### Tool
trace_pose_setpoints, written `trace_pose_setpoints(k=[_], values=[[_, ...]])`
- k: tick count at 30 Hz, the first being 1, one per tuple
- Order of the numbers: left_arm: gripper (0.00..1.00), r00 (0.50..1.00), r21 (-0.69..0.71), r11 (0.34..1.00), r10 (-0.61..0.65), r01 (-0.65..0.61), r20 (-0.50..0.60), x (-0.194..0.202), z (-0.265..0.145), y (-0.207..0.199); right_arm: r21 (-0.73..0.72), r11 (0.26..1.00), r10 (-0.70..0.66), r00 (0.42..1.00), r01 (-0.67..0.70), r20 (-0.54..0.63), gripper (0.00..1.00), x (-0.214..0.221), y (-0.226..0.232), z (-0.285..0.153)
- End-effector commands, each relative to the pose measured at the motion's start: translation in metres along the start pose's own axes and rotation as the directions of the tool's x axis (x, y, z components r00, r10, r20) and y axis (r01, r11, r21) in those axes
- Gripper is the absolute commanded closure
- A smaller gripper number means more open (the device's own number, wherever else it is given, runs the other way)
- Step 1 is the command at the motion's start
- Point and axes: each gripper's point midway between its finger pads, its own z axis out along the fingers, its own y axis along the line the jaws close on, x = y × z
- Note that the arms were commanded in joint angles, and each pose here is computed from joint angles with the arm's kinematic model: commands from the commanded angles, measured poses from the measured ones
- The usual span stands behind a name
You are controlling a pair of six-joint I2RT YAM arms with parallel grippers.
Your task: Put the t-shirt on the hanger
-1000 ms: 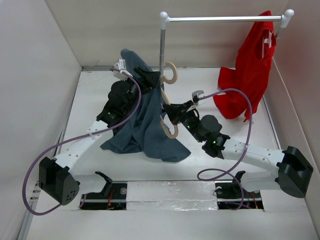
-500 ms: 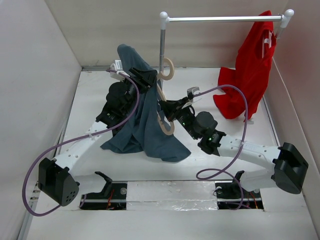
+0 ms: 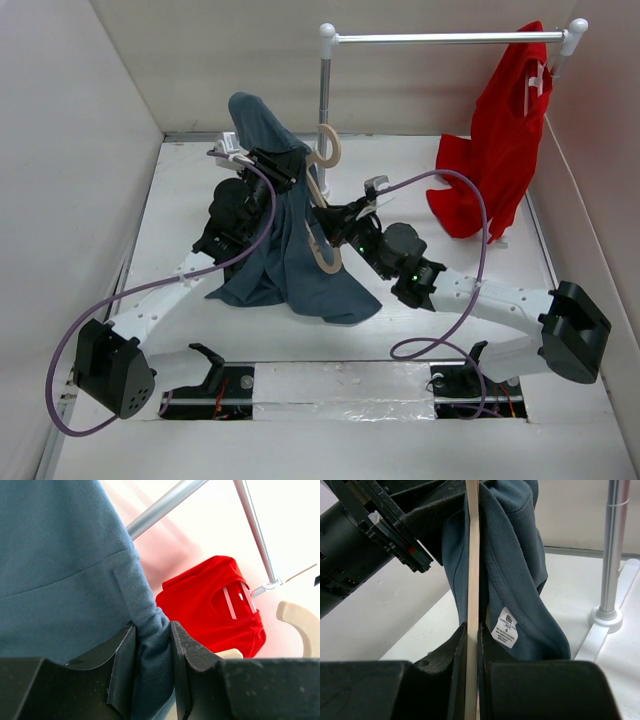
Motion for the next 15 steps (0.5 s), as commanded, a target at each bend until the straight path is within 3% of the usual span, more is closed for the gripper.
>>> trace_pose_setpoints(k=[1, 3, 6, 7, 10, 13, 15], values=[[1.0, 0.999, 0.126, 0.991, 0.037, -0.034, -0.019, -0.002, -0.015, -0.03, -0.113, 0.992, 0.076, 0.986, -0.059, 0.149, 1.0, -0.055, 0.036, 0.006], [1.0, 0.999, 0.147, 0.988, 0.049, -0.047, -0.011, -0.006, -0.02, -0.035, -0.106, 0.992, 0.078, 0.989, -0.064, 0.129, 1.0, -0.049, 0.034, 0.007], [1.0, 0.997, 0.147, 0.986, 0.073, -0.072, -0.001, -0.01, -0.026, -0.036, -0.105, 0.991, 0.095, 0.989, -0.083, 0.111, 0.86, -0.041, 0.035, 0.004], [1.0, 0.997, 0.145, 0.986, 0.078, -0.077, 0.0, -0.011, -0.029, -0.035, -0.104, 0.991, 0.097, 0.99, -0.087, 0.104, 0.75, -0.04, 0.034, 0.002], [1.0, 0.997, 0.16, 0.984, 0.076, -0.077, 0.008, -0.015, -0.038, -0.037, -0.098, 0.992, 0.085, 0.994, -0.078, 0.068, 0.62, -0.035, 0.033, -0.003], [1.0, 0.997, 0.166, 0.983, 0.083, -0.083, 0.005, -0.017, -0.041, -0.041, -0.093, 0.993, 0.083, 0.996, -0.079, 0.044, 0.51, -0.029, 0.029, -0.012], [1.0, 0.997, 0.174, 0.982, 0.077, -0.078, 0.016, -0.02, -0.047, -0.042, -0.104, 0.992, 0.069, 0.997, -0.066, 0.025, 0.51, -0.029, 0.029, -0.022]])
